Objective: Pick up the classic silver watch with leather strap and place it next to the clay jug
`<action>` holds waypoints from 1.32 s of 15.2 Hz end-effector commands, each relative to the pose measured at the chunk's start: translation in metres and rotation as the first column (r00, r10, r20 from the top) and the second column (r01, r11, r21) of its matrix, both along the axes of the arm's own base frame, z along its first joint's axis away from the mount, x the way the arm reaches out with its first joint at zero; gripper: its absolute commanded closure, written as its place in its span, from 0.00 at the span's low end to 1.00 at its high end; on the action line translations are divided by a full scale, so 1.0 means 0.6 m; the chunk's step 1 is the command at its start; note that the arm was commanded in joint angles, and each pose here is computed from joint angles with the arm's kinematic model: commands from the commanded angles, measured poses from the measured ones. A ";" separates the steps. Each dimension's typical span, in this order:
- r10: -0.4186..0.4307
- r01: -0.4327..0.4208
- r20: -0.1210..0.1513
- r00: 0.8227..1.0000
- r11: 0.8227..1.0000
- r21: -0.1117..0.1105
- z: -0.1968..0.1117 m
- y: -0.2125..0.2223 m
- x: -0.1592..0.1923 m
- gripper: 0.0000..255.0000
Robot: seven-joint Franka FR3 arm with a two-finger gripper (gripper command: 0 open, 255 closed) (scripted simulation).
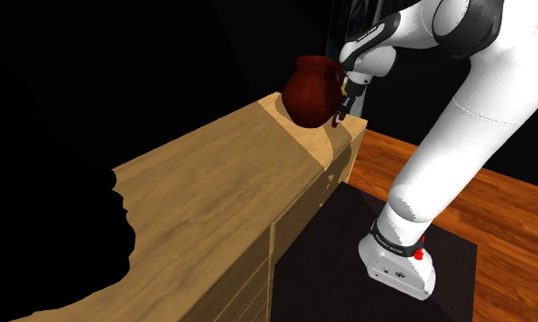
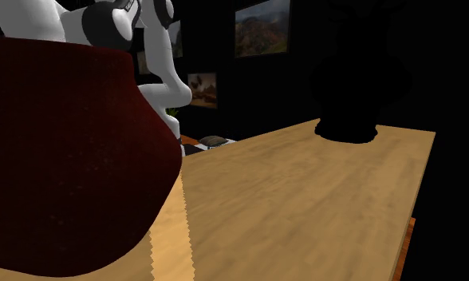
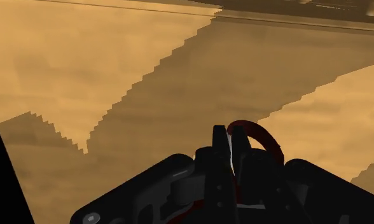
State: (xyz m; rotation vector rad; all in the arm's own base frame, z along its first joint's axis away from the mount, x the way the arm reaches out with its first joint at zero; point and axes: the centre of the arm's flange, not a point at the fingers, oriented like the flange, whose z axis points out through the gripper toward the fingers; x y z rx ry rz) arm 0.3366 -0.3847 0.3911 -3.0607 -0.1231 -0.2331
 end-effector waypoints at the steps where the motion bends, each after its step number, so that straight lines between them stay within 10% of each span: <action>1: 0.030 -0.027 -0.071 0.997 0.999 0.045 -0.038 0.028 0.011 1.00; 4: 0.030 -0.027 -0.071 0.997 0.999 0.045 -0.038 0.028 0.011 1.00; 5: 0.030 -0.027 -0.072 0.997 0.999 0.045 -0.033 0.025 0.014 0.00; 20: 0.030 -0.027 -0.071 0.997 0.999 0.045 0.045 0.018 0.005 0.00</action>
